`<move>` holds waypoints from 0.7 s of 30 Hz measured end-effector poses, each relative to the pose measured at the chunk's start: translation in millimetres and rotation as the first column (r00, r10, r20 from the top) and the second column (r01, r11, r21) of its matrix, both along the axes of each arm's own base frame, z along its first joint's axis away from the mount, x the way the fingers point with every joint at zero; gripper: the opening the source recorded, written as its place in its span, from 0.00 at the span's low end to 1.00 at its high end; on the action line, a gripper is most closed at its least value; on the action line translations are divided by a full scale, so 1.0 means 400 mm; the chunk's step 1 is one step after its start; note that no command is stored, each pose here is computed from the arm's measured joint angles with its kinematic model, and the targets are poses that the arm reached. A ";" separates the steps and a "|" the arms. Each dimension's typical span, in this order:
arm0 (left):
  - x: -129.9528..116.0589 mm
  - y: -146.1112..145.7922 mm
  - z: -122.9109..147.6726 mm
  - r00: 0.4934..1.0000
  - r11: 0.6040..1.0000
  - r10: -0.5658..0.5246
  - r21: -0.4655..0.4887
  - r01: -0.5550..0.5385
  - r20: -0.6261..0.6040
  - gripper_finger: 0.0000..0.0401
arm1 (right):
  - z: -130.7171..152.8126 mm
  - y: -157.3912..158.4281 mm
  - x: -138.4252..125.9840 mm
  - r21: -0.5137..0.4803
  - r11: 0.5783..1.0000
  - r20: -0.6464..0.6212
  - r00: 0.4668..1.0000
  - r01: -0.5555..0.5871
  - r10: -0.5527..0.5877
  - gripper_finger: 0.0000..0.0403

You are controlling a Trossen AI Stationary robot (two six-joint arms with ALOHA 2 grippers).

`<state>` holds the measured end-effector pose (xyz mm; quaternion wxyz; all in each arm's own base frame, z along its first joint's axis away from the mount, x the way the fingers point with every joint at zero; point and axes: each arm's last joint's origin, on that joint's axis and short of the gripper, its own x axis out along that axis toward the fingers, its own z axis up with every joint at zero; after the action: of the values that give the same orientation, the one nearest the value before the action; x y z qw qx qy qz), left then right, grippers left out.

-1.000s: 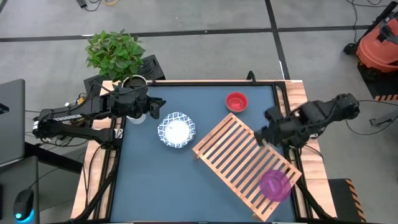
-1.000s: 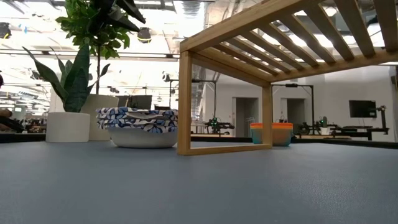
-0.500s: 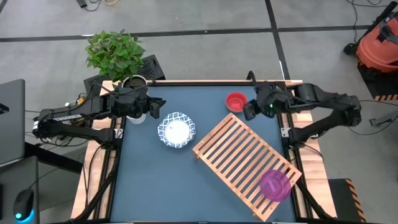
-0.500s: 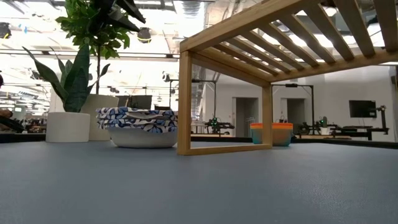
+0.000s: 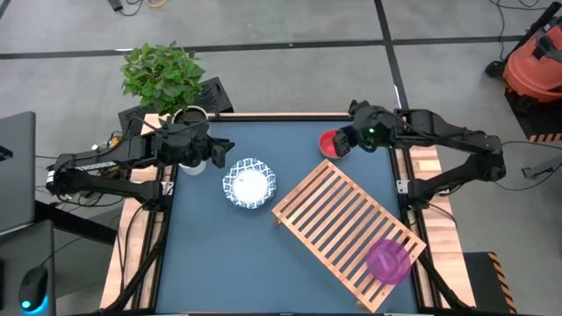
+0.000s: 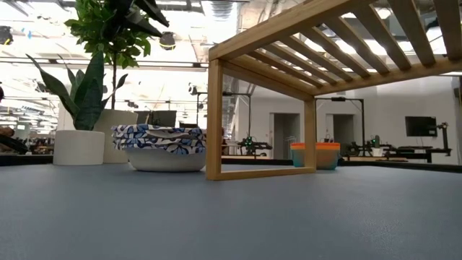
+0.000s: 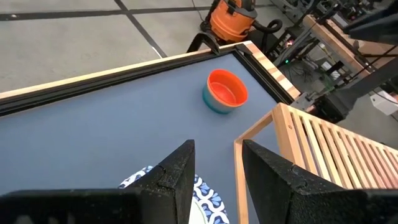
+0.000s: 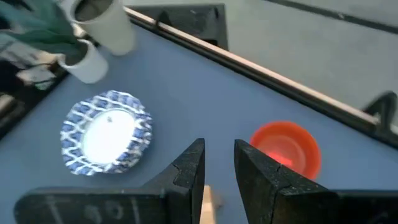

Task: Place and stack bowls onto a shelf
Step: Stack the small red bowl on top of the small purple bowl on the shelf

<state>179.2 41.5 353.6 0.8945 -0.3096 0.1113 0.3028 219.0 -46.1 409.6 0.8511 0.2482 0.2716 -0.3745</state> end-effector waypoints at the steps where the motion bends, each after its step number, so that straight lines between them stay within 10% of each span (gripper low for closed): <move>1: 0.000 0.000 0.000 1.000 1.000 -0.006 -0.003 0.006 0.001 0.29 | -0.003 -0.006 -0.001 0.005 1.000 -0.009 1.000 0.015 -0.015 0.28; 21: 0.026 0.003 -0.019 1.000 0.999 -0.007 -0.044 0.006 -0.027 0.33 | -0.047 -0.044 -0.085 0.091 0.942 -0.254 0.922 0.324 -0.293 0.51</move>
<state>189.8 42.9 346.0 0.8868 -0.3246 0.1311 0.3017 185.0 -63.8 390.8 0.7247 0.2971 0.3525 -0.5122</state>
